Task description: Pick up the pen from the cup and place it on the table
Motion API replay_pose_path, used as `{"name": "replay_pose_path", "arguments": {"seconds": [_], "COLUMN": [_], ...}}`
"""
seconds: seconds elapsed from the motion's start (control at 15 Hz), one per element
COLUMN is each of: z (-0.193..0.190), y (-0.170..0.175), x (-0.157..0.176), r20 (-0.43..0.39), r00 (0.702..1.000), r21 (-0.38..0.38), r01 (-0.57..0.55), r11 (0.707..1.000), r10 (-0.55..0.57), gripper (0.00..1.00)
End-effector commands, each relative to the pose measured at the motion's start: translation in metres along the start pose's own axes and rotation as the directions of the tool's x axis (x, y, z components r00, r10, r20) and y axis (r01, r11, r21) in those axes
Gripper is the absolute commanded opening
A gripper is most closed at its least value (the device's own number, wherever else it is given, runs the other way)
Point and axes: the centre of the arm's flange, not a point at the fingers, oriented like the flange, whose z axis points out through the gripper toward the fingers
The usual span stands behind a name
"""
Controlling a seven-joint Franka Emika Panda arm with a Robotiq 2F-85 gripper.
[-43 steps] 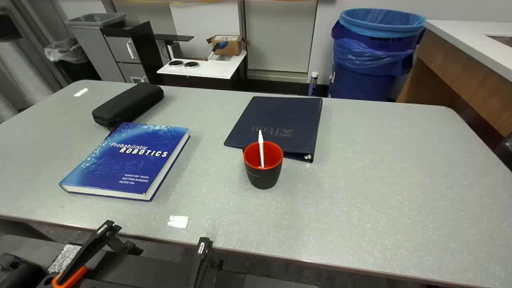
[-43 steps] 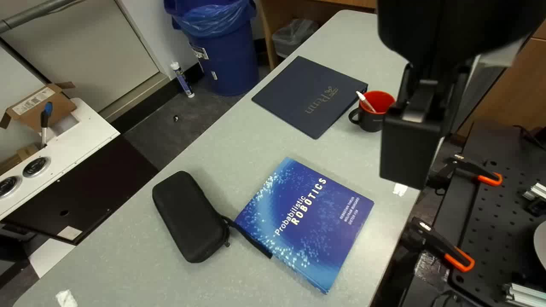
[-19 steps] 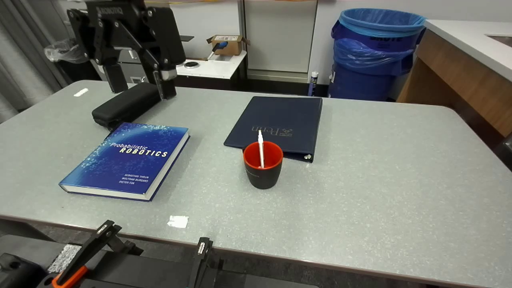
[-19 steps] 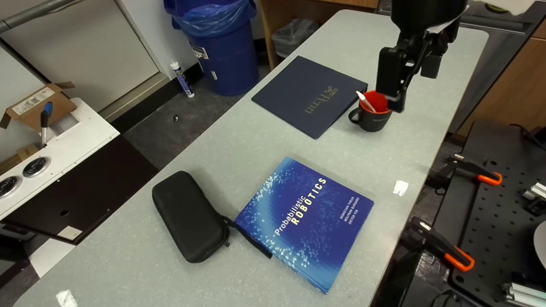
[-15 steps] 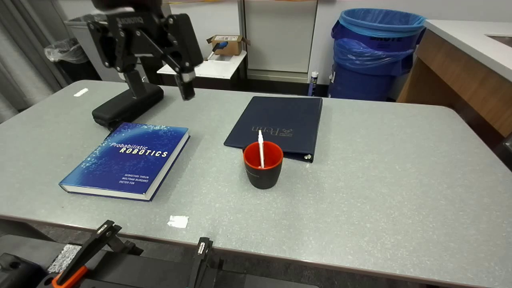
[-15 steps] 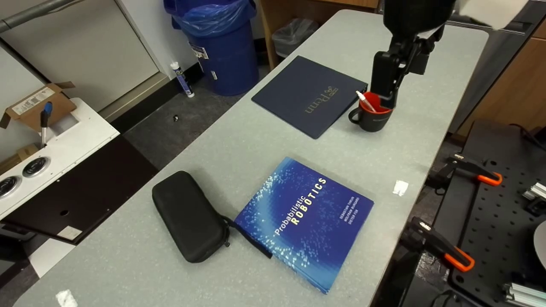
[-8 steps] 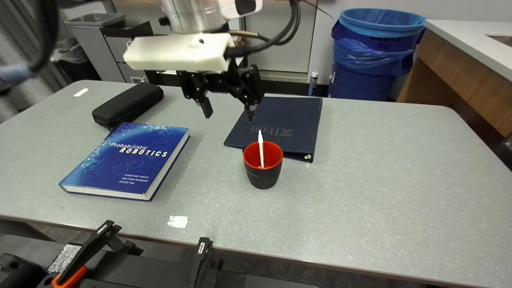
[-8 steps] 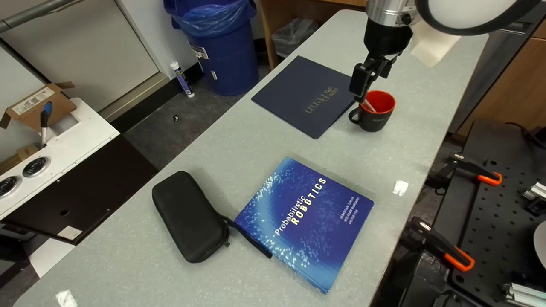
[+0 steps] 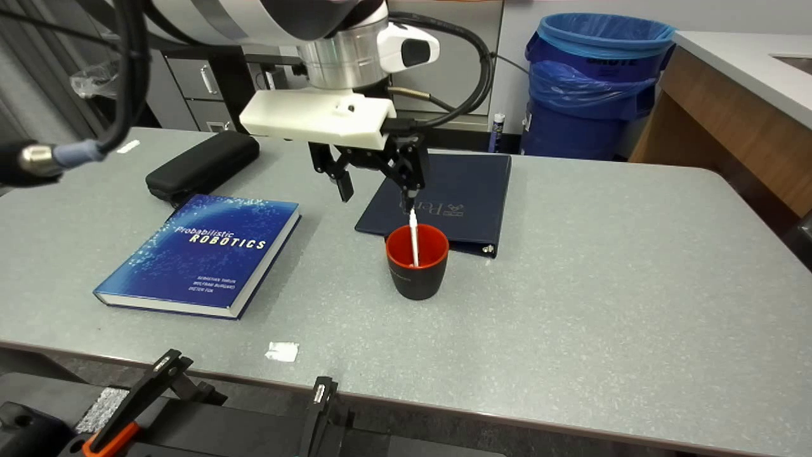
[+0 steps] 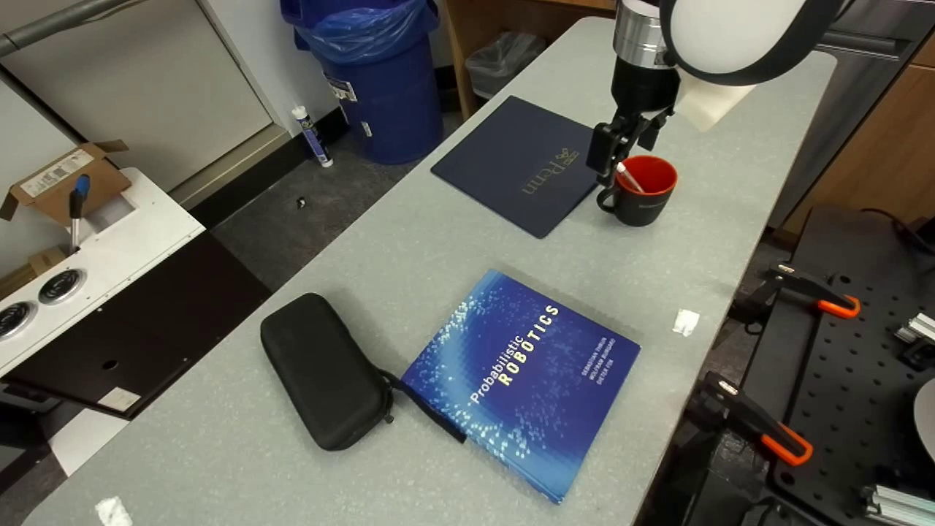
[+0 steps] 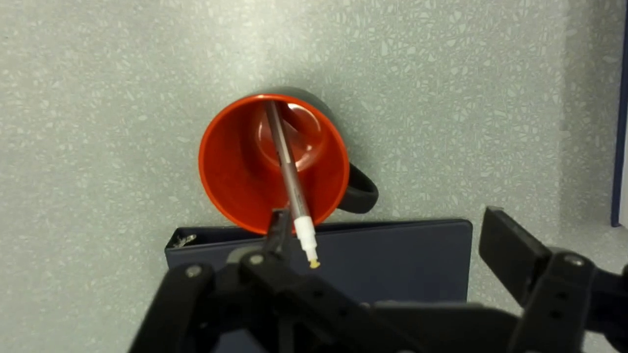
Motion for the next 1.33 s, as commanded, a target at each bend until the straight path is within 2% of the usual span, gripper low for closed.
{"name": "replay_pose_path", "arguments": {"seconds": [0.0,0.13,0.47,0.87,1.2,1.27], "z": [0.007,0.012,0.018,0.037,0.045,0.046], "y": [-0.002,-0.001,0.003,0.011,0.026,0.028], "x": [0.007,0.010,0.020,0.026,0.027,0.027], "r20": [-0.005,-0.011,-0.086,-0.085,-0.122,-0.121], "r00": [1.000,1.000,0.996,0.996,0.991,0.992], "r21": [0.003,0.002,-0.014,-0.044,-0.069,-0.065], "r01": [-0.008,-0.016,0.003,0.023,0.039,0.032], "r11": [1.000,1.000,1.000,0.999,0.997,0.997], "r10": [0.008,0.016,-0.004,-0.026,-0.047,-0.040], "gripper": [1.00,1.00,1.00,1.00,1.00,0.86]}}
